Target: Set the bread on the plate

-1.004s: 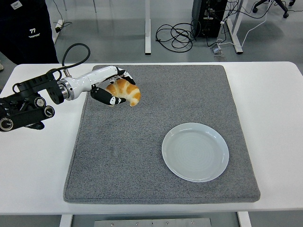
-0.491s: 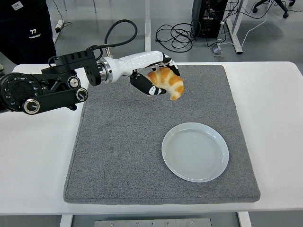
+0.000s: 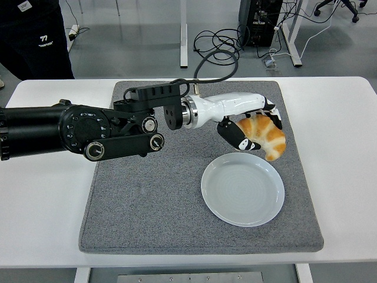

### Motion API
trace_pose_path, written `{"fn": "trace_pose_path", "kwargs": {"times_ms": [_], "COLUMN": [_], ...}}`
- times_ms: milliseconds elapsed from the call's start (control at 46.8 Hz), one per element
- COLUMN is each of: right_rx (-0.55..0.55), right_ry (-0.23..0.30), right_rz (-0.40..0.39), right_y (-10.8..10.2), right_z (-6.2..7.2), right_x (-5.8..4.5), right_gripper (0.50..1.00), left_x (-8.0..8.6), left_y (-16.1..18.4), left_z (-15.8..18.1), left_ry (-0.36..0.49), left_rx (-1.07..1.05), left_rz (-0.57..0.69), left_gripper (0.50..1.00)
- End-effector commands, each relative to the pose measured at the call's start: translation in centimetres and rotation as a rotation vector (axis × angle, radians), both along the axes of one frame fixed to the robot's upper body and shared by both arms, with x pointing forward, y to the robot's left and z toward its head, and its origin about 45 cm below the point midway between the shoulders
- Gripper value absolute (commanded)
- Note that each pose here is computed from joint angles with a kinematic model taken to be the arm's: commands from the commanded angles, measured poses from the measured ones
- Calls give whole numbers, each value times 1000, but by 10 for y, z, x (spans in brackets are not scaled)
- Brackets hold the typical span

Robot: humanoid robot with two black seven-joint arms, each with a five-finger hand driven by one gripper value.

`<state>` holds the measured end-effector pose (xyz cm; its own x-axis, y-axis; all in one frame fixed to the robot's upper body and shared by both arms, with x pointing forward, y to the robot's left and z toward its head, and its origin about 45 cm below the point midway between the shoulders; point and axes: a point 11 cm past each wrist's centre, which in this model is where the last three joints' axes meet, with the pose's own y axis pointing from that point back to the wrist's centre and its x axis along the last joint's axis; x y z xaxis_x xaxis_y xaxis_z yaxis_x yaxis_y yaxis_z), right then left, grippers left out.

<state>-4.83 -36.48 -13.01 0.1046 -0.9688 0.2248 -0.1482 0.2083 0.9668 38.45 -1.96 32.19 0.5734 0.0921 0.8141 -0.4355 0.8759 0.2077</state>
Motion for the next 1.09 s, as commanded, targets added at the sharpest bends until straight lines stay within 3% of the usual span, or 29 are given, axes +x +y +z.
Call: {"fn": "trace_pose_path", "kwargs": {"times_ms": [0, 192, 705, 1068], "right_rx": [0, 0, 0, 0], "right_ry": [0, 0, -1, -1], "right_rz": [0, 0, 0, 0], "right_y": [0, 0, 0, 0], "right_z": [0, 0, 0, 0], "right_x": [0, 0, 0, 0], "right_gripper": [1000, 1000, 1000, 1000], "left_x": [-6, -15, -35, -27], "left_y": [-8, -7, 14, 26], "left_z": [-5, -28, -93, -108], "left_ry": [4, 15, -70, -78], "left_rx": [-4, -8, -10, -29], "left_rz": [-18, -23, -39, 4], "left_gripper": [500, 500, 500, 500]}}
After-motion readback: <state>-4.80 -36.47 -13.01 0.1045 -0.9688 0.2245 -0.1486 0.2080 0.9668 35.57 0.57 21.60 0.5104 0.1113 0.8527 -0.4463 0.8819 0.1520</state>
